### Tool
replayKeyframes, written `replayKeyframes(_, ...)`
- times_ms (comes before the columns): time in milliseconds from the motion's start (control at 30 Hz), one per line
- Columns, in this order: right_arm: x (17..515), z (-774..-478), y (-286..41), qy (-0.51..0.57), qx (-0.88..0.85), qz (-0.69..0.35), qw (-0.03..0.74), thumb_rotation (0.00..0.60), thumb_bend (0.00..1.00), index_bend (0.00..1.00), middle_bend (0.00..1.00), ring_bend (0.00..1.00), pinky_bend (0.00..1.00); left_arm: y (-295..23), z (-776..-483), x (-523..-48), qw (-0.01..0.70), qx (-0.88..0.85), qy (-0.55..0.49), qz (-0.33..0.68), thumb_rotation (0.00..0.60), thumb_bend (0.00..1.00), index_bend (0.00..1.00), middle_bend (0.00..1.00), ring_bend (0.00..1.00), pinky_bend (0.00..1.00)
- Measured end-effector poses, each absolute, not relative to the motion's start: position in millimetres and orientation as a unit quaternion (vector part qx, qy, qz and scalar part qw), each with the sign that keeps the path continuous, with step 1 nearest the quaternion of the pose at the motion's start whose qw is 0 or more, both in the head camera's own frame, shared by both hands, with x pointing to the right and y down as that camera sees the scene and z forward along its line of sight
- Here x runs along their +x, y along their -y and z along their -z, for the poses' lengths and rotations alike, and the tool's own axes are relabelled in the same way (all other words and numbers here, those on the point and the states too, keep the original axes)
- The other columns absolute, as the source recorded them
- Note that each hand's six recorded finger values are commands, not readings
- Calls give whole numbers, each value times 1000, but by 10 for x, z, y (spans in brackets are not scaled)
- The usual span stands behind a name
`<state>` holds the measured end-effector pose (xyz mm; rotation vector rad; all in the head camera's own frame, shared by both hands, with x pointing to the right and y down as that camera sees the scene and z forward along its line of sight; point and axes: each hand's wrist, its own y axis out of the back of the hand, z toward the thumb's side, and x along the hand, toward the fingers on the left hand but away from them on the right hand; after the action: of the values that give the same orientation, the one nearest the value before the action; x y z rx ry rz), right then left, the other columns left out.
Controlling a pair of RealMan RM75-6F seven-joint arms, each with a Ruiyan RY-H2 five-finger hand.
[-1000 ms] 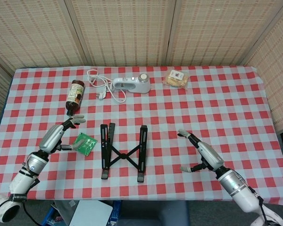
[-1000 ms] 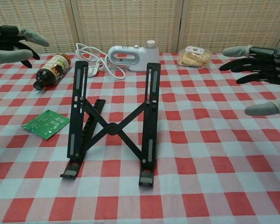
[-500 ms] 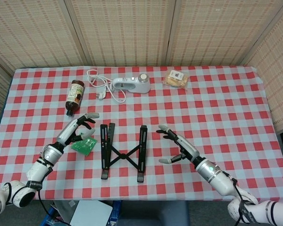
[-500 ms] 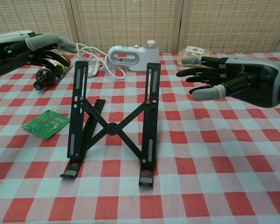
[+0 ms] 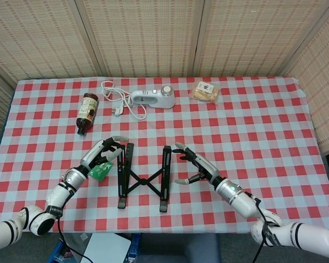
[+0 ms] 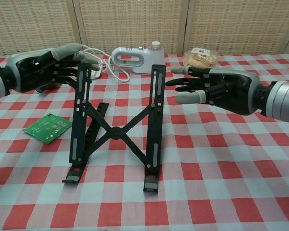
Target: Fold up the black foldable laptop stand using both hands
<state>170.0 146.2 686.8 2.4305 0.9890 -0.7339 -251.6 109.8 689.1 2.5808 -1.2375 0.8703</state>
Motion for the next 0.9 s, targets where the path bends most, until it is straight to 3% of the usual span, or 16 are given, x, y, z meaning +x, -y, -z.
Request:
replayKeyframes(500, 1380, -6927, -1429, -327, 880, 241, 246, 600, 0, 143, 239, 52, 70, -1110, -6946, -2465, 120, 856, 413, -288, 261, 240, 341, 359, 435, 554)
replayKeyframes(900, 1320, -6690, -1566, -280, 911, 211, 216, 600, 0, 202, 267, 73, 70, -1225, -6615, -2554, 132, 876, 383, -261, 281, 240, 376, 409, 472, 575)
